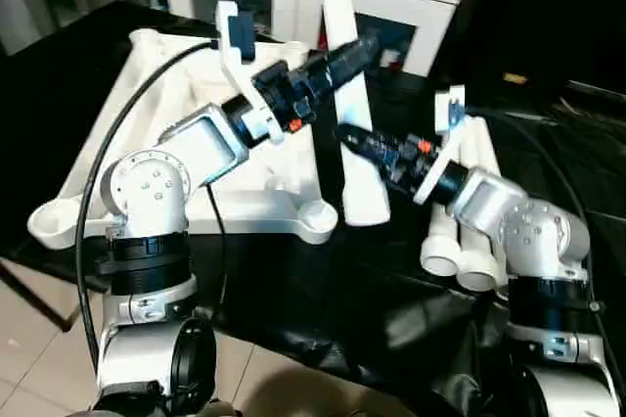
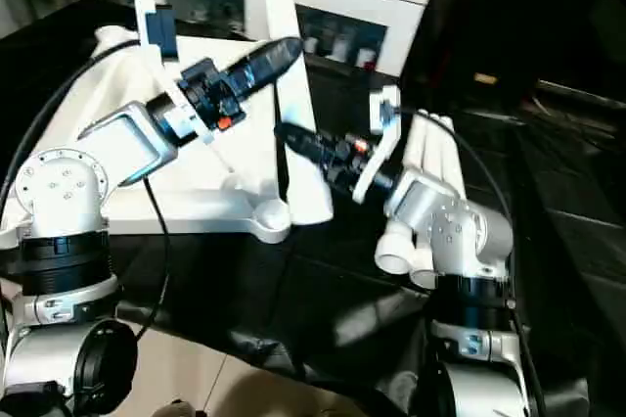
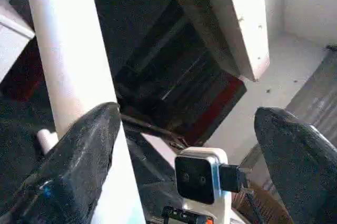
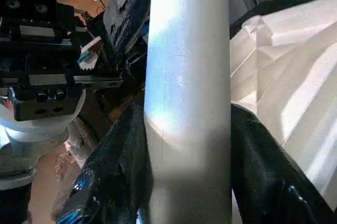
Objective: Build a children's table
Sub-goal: Pick table leg
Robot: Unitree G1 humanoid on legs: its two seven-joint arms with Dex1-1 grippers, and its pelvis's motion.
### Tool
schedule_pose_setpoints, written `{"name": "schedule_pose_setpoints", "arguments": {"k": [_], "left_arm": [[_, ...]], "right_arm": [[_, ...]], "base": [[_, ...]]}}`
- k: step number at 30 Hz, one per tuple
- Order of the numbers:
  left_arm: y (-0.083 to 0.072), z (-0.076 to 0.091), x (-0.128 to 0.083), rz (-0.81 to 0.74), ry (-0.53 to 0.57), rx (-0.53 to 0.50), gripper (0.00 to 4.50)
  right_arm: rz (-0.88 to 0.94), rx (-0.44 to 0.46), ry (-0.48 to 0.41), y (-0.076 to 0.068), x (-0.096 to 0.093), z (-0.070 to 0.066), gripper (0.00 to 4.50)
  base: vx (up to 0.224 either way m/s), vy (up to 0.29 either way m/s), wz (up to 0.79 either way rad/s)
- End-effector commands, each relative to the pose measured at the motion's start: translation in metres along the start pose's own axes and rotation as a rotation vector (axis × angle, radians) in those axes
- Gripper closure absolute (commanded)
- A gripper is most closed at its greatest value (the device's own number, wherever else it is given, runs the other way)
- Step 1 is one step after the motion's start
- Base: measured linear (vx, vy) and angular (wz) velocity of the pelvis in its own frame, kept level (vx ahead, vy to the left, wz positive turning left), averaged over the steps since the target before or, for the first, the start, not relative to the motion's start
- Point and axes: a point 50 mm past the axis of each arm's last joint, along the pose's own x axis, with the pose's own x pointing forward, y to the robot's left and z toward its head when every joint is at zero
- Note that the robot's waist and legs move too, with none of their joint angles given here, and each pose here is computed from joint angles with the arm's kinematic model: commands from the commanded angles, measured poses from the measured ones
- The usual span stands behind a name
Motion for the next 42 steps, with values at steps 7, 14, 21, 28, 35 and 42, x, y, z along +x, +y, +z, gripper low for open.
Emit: {"name": "schedule_pose_setpoints", "arguments": {"k": [7, 14, 21, 28, 35, 42], "left_arm": [[0.002, -0.004, 0.002, 0.051, 0.038, -0.044, 0.00], [0.008, -0.005, -0.002, 0.127, 0.047, -0.022, 0.00], [0.017, 0.000, -0.004, 0.213, 0.012, -0.010, 0.00], [0.018, 0.001, 0.000, 0.223, -0.021, -0.025, 0.00], [0.019, 0.002, 0.007, 0.269, -0.042, -0.034, 0.00], [0.030, -0.003, 0.013, 0.436, -0.060, -0.029, 0.50]], "right_arm": [[0.095, -0.048, -0.011, 0.017, 0.002, 0.005, 2.69], [-0.056, -0.210, -0.052, 0.011, 0.006, 0.016, 2.69], [-0.160, -0.414, -0.075, 0.015, 0.014, 0.025, 2.69], [-0.203, -0.667, 0.054, 0.021, 0.030, 0.009, 2.69], [-0.345, -0.841, 0.040, 0.019, 0.045, 0.006, 2.69], [-0.441, -1.037, 0.006, 0.025, 0.060, 0.006, 2.69]], "base": [[0.000, 0.000, 0.00], [0.000, 0.000, 0.00], [0.000, 0.000, 0.00], [0.000, 0.000, 0.00], [0.000, 0.000, 0.00], [0.000, 0.000, 0.00]]}}
